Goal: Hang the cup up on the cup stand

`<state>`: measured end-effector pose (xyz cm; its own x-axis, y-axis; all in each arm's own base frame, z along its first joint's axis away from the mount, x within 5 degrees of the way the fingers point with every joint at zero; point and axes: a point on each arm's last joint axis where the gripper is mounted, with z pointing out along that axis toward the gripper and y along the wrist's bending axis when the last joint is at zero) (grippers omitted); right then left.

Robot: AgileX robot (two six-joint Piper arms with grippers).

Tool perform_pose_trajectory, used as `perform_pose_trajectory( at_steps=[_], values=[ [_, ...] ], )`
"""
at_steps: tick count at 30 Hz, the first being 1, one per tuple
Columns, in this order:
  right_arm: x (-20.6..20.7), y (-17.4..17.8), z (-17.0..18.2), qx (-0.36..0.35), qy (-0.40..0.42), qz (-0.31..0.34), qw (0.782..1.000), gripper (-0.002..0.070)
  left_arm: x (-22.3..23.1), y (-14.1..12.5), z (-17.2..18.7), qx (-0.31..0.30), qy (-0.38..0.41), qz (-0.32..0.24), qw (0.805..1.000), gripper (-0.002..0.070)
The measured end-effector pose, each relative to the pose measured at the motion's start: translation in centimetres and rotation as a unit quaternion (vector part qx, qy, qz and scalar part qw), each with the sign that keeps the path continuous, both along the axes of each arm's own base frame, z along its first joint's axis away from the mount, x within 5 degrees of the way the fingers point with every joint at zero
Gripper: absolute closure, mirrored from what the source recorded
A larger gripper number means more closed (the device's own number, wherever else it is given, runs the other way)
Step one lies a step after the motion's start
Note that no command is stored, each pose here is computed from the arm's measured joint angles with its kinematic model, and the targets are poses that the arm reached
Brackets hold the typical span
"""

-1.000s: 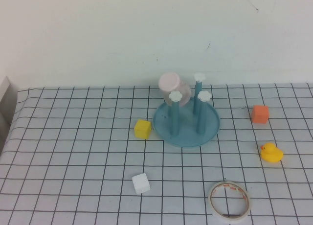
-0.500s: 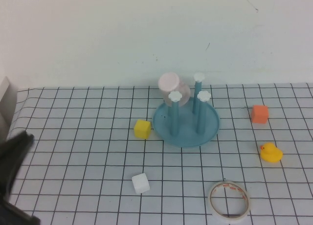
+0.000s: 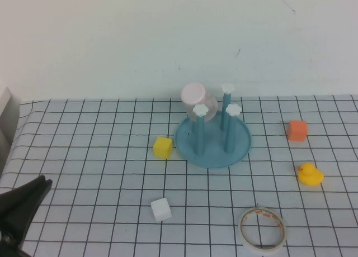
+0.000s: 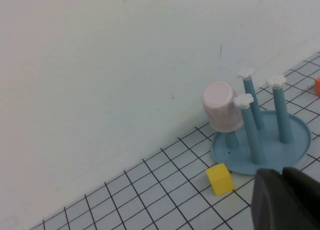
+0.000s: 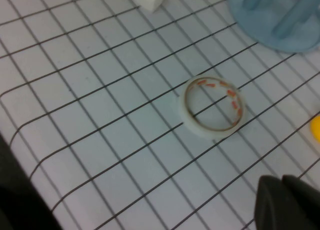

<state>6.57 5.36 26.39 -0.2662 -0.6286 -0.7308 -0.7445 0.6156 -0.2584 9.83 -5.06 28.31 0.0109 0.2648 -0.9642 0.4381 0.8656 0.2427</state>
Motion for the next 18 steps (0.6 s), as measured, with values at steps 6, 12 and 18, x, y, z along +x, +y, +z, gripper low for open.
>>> perform_pose_trajectory(
  at_steps=[6,12,18],
  values=[
    [-0.3,0.1,-1.1,0.003,0.03,0.001,1.0,0.0678,0.0,0.0,-0.4,0.003,0.005,-0.002,1.0,0.0676],
    [-0.3,0.1,-1.3,0.002,0.035,0.0,0.999,0.0678,0.0,-0.1,-0.5,0.006,0.004,-0.004,1.0,0.0676],
    [-0.3,0.1,-1.3,0.002,0.035,0.0,0.999,0.0678,0.0,-0.1,-0.4,0.016,-0.001,-0.007,1.0,0.0676]
  ],
)
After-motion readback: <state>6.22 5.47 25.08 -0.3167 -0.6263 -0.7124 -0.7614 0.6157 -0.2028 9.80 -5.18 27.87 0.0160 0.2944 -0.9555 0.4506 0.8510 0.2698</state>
